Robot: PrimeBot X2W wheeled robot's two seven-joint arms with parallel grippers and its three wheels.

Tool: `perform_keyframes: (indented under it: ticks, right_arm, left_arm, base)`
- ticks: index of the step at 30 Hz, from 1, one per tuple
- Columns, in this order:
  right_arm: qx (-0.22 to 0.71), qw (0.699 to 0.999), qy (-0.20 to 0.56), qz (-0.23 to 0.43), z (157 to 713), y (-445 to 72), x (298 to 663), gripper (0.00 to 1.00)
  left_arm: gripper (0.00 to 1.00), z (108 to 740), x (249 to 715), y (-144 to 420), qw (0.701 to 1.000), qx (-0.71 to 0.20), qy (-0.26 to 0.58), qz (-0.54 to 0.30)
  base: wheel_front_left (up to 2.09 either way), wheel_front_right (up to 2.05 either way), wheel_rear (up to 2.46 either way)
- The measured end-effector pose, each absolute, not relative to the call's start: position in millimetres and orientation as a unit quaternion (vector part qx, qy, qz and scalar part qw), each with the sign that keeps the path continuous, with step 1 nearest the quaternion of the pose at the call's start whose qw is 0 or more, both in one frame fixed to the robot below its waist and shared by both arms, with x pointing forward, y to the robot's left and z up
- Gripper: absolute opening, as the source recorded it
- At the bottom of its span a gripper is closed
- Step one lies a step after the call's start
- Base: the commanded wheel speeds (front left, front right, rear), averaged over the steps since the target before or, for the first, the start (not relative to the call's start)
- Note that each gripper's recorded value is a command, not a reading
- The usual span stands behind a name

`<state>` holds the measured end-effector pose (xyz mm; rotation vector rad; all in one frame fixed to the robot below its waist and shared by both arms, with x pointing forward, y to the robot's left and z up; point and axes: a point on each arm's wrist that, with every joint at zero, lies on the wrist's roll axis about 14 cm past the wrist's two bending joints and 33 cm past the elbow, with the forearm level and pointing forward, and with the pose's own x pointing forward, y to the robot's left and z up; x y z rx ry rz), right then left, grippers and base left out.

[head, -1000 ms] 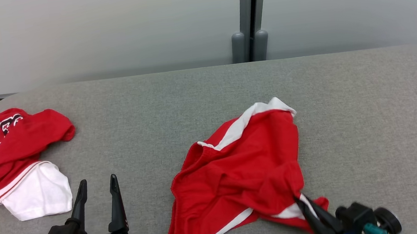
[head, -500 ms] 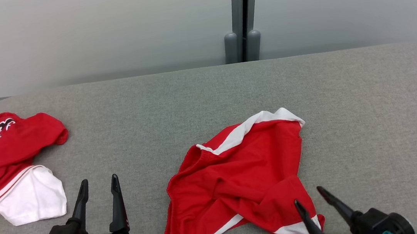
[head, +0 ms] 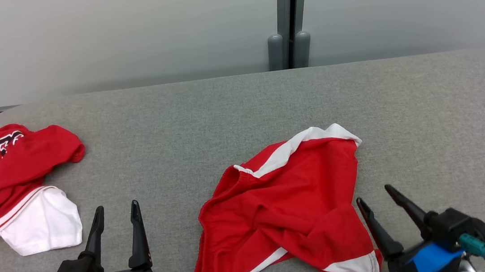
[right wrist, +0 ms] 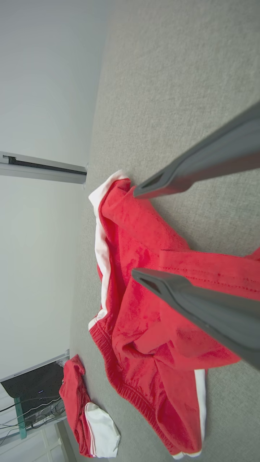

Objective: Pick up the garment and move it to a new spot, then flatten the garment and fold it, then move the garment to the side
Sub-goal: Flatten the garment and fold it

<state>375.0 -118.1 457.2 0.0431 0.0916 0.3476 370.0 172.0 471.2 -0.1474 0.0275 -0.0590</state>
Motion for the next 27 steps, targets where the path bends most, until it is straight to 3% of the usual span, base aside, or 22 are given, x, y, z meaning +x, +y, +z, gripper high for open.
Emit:
perform_keyframes:
  ticks: [13,19,27]
  right_arm:
    - [-0.028,0.985,0.036,0.164,481.4,-125.1,443.8,1.00]
    - [-0.054,0.980,0.103,0.164,454.0,-122.4,460.9,1.00]
    - [-0.071,0.959,0.216,0.171,396.0,-116.8,456.2,1.00]
  left_arm:
    - [1.00,468.2,370.9,175.4,0.997,-0.073,0.018,-0.024]
    - [1.00,468.8,369.8,183.2,0.997,-0.076,0.017,-0.011]
    - [1.00,464.1,367.2,191.4,0.996,-0.080,0.024,0.004]
  base:
    - [0.00,0.00,0.00]
    - [0.00,0.00,0.00]
    - [0.00,0.00,0.00]
